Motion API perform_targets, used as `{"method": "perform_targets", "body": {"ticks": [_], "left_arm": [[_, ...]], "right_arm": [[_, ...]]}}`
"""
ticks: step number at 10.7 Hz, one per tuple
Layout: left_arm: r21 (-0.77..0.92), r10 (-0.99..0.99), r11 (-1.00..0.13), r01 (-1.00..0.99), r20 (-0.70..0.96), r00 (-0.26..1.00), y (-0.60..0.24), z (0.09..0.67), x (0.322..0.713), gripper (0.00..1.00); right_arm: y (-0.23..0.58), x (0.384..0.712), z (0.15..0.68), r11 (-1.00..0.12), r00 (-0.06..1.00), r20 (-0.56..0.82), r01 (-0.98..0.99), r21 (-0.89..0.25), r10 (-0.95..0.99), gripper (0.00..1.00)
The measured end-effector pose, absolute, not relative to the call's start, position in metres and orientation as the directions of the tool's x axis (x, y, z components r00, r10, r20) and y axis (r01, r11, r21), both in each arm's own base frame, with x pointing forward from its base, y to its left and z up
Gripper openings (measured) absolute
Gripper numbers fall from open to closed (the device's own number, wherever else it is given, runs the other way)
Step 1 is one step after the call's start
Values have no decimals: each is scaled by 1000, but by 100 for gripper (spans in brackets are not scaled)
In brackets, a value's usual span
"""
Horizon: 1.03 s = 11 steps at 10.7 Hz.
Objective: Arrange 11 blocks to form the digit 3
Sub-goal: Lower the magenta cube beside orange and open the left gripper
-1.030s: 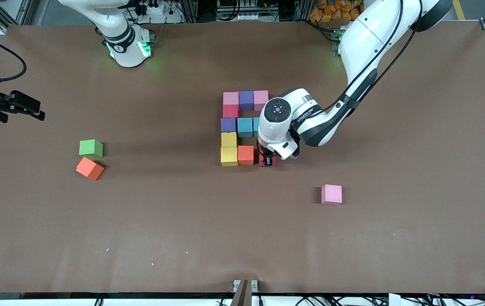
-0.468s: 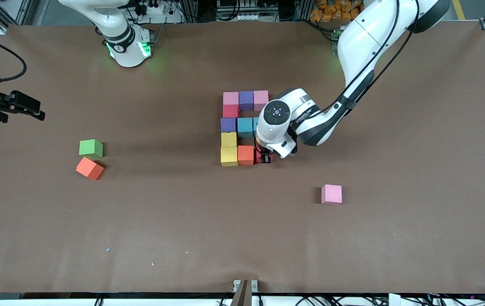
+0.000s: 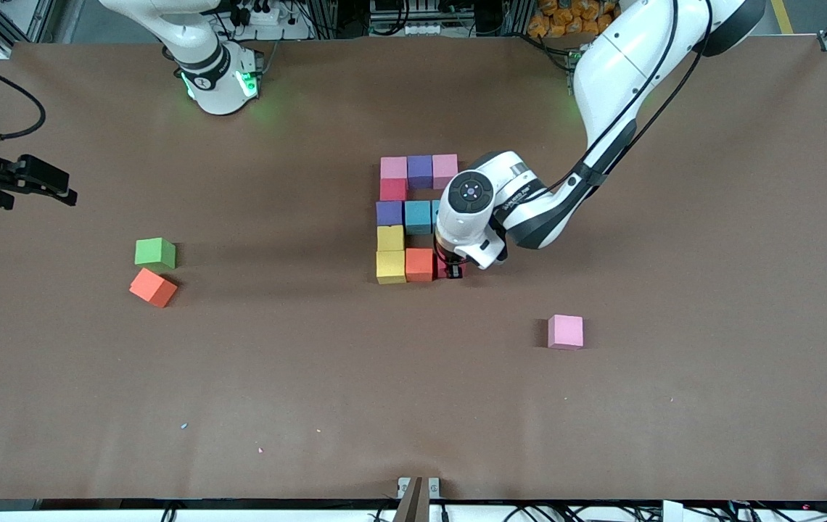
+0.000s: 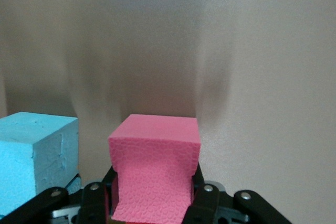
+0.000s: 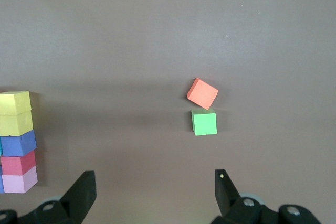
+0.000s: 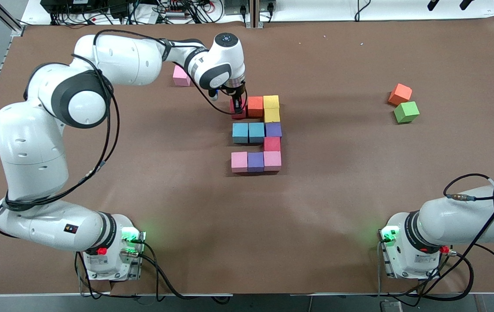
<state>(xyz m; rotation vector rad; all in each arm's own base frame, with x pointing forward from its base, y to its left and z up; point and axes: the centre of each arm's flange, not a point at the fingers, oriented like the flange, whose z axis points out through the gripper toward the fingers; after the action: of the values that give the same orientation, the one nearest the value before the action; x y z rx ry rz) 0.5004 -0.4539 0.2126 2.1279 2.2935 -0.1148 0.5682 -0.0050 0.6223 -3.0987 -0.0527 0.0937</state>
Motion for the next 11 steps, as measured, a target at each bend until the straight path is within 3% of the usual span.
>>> {"method": "perform_targets", "body": {"ticks": [11], "left_arm": [[-28,996,68,997,-48,-69,-465,208,505,53]], "right_arm": [[-5,570,619,-999,997,-66,33,-42,35,100]]}}
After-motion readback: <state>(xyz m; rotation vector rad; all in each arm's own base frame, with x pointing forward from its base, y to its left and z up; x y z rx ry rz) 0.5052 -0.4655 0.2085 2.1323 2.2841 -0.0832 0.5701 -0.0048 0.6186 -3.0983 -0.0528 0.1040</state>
